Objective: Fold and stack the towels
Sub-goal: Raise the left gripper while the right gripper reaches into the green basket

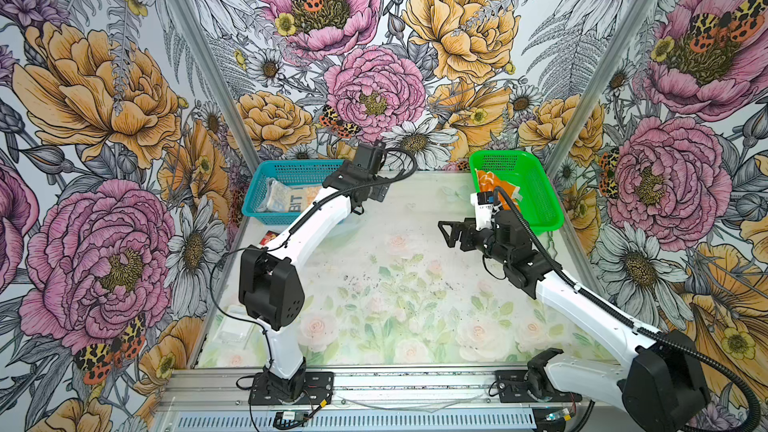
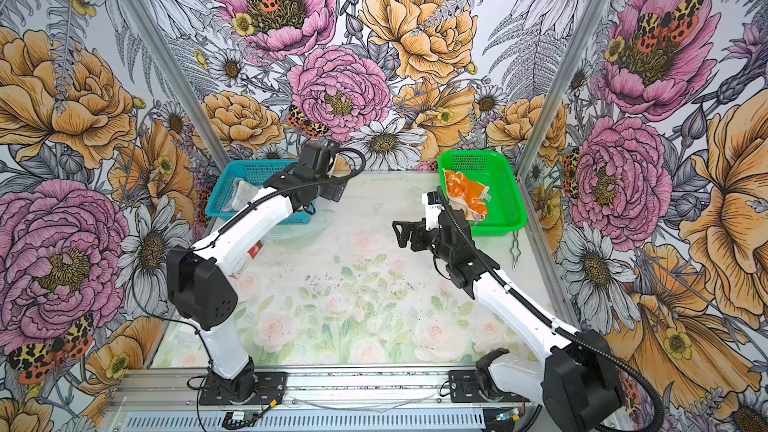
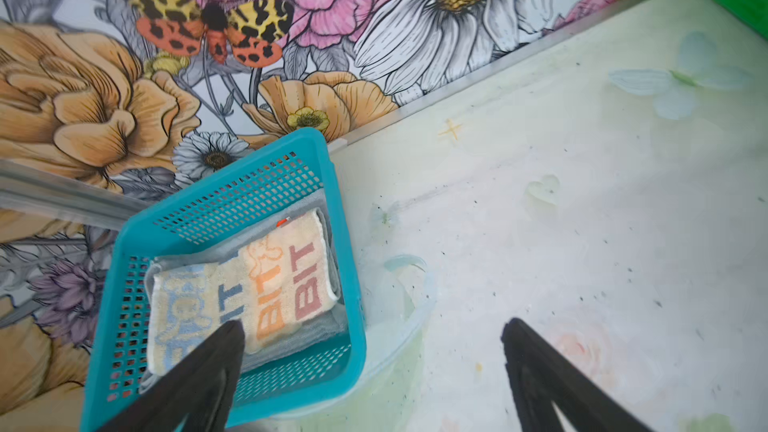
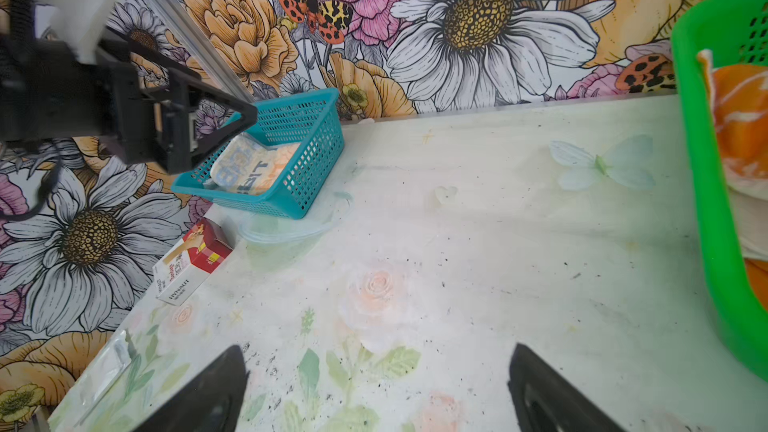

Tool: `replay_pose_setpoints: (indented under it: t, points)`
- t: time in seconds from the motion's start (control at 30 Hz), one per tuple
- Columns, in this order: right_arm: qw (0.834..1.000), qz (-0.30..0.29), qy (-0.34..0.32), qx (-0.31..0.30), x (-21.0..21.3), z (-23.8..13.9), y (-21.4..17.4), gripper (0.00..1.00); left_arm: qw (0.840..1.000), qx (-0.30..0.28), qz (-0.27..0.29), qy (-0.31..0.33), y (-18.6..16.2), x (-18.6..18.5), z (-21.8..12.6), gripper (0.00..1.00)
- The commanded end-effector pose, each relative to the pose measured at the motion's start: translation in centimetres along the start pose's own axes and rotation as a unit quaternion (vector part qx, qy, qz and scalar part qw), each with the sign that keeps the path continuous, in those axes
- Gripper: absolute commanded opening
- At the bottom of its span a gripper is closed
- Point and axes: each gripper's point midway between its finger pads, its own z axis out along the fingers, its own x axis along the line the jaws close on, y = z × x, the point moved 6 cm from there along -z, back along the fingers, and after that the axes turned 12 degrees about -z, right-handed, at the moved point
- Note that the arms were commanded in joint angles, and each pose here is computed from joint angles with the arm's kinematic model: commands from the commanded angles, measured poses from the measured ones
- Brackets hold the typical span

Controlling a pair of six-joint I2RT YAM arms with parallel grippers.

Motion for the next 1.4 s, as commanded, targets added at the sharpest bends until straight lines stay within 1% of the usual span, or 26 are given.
replay_pose_setpoints:
  t: [0.0,0.03,0.07,0.1,0.13,0.17,0.2,0.23,0.27,0.3,0.37,0.43,0.53,0.6,0.67,0.77,0.83,0.9,1.0,1.03,1.1,1.13,1.2,1.27,1.37]
  points:
    - [1.0,-0.017,0.008,-0.009,0.6,0.1,0.2,0.99,0.993,-0.092,0.071,-0.002,3.7,2.1,-5.2,0.98]
    - [1.0,-0.014,0.009,-0.014,0.7,0.0,0.5,0.99,0.993,-0.09,0.07,-0.043,3.9,2.7,-5.9,0.98]
    - [1.0,-0.013,0.005,-0.016,0.7,-0.1,0.7,0.99,0.99,-0.102,0.057,-0.073,4.5,3.5,-6.5,0.98]
    - [1.0,-0.012,-0.007,-0.014,0.6,-0.4,1.1,0.98,0.987,-0.114,0.057,-0.095,5.0,4.2,-7.1,0.98]
    - [0.999,-0.014,-0.027,-0.014,0.3,-0.8,1.6,0.98,0.983,-0.124,0.07,-0.118,5.2,4.4,-7.6,0.98]
    - [0.998,-0.017,-0.057,-0.006,-0.3,-1.3,2.0,0.98,0.978,-0.136,0.089,-0.132,5.4,4.6,-8.0,0.98]
    - [0.996,-0.012,-0.091,-0.001,-1.3,-2.0,2.5,0.98,0.975,-0.144,0.102,-0.132,5.7,5.0,-8.2,0.98]
    - [0.993,-0.004,-0.116,-0.001,-2.2,-2.8,2.9,0.98,0.975,-0.146,0.103,-0.13,6.0,5.6,-8.2,0.98]
    - [0.989,0.012,-0.148,-0.005,-3.7,-3.8,3.3,0.98,0.975,-0.147,0.093,-0.14,6.4,6.5,-8.2,0.98]
    - [0.984,0.029,-0.175,-0.012,-5.2,-4.9,3.6,0.98,0.975,-0.142,0.07,-0.158,6.6,7.9,-7.8,0.98]
    - [0.975,0.044,-0.217,-0.011,-7.7,-6.5,4.1,0.99,0.973,-0.135,0.024,-0.188,6.5,10.1,-6.8,0.98]
    - [0.969,0.054,-0.24,0.006,-9.8,-7.4,4.5,0.99,0.972,-0.13,0.009,-0.198,6.0,11.8,-5.8,0.98]
    - [0.964,0.081,-0.253,0.017,-12.9,-7.4,4.9,0.99,0.974,-0.121,0.01,-0.193,5.5,13.0,-4.2,0.98]
    - [0.957,0.091,-0.272,0.032,-15.4,-6.7,4.9,0.99,0.975,-0.116,0.006,-0.188,5.3,13.9,-3.0,0.98]
    - [0.952,0.091,-0.287,0.054,-17.7,-5.4,4.8,0.99,0.976,-0.113,0.003,-0.188,5.3,14.7,-1.9,0.98]
    - [0.952,0.102,-0.279,0.072,-20.6,-2.8,5.2,0.98,0.979,-0.099,0.005,-0.179,4.5,15.3,-0.7,0.98]
    - [0.952,0.104,-0.279,0.076,-21.9,-1.4,5.8,0.98,0.978,-0.101,0.039,-0.178,4.4,13.8,-1.4,0.98]
    - [0.951,0.098,-0.281,0.076,-23.1,-0.2,6.5,0.98,0.979,-0.101,0.072,-0.161,4.7,11.8,-2.4,0.98]
    - [0.956,0.102,-0.265,0.073,-23.9,1.2,7.2,0.97,0.983,-0.077,0.124,-0.115,3.7,8.8,-3.3,0.98]
    - [0.957,0.103,-0.26,0.074,-23.9,1.5,7.1,0.97,0.984,-0.064,0.143,-0.088,3.0,8.1,-3.5,0.98]
    - [0.958,0.105,-0.254,0.079,-23.9,1.9,6.8,0.97,0.983,-0.053,0.164,-0.067,1.8,7.3,-4.1,0.98]
    - [0.959,0.105,-0.249,0.082,-23.9,2.1,6.6,0.97,0.982,-0.063,0.166,-0.059,1.8,7.5,-4.6,0.98]
    - [0.96,0.105,-0.244,0.088,-23.9,2.2,6.1,0.97,0.983,-0.092,0.152,-0.057,2.5,9.1,-4.8,0.98]
    - [0.96,0.102,-0.244,0.09,-23.7,2.1,5.9,0.97,0.983,-0.096,0.145,-0.065,3.5,10.5,-4.7,0.98]
    - [0.958,0.093,-0.255,0.095,-23.8,1.7,5.8,0.97,0.98,-0.089,0.166,-0.064,4.9,9.7,-4.5,0.98]
